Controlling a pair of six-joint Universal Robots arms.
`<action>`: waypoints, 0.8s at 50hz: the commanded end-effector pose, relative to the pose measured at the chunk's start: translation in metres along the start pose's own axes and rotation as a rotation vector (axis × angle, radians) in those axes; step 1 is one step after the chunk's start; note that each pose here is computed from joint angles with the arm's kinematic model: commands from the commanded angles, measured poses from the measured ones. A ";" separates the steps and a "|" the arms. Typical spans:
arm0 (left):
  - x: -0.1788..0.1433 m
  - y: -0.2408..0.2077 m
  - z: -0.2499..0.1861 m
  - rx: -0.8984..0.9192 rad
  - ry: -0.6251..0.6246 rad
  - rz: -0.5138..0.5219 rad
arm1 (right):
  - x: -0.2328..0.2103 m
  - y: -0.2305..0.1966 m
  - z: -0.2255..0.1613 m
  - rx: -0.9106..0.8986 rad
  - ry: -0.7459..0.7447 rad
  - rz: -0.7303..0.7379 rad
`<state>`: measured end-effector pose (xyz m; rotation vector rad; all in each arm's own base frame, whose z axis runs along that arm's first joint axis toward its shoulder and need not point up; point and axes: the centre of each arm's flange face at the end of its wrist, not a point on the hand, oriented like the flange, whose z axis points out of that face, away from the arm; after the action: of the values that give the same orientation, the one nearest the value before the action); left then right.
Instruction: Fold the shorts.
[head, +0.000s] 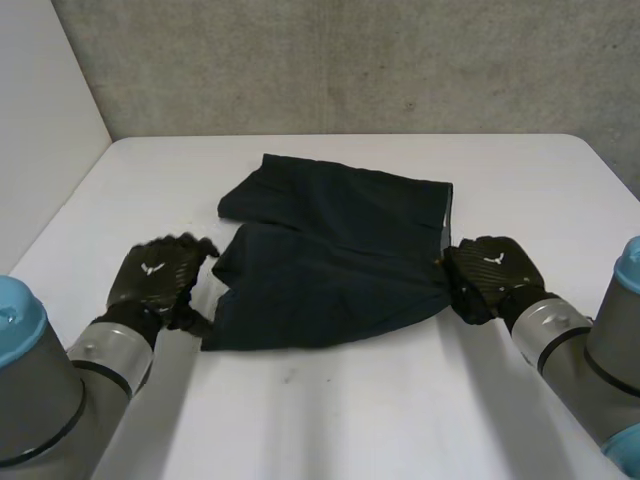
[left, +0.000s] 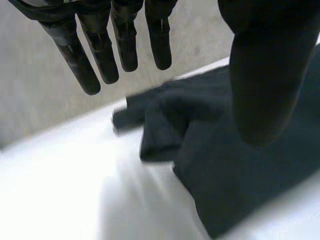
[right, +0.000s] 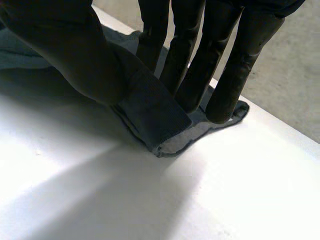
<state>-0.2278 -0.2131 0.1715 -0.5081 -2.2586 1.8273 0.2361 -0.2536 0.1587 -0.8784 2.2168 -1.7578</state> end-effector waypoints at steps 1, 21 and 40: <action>-0.004 0.019 0.000 -0.138 0.005 -0.045 | 0.005 0.001 0.002 0.000 0.011 0.011; 0.003 0.044 0.015 -0.199 0.036 0.013 | 0.004 0.002 0.003 0.005 -0.001 0.013; 0.014 0.056 0.043 -0.165 0.063 0.079 | 0.001 0.005 0.003 0.002 -0.007 0.013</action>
<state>-0.2441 -0.2350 0.1124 -0.6684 -2.3907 1.6531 0.2341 -0.2571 0.1544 -0.8631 2.2142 -1.7484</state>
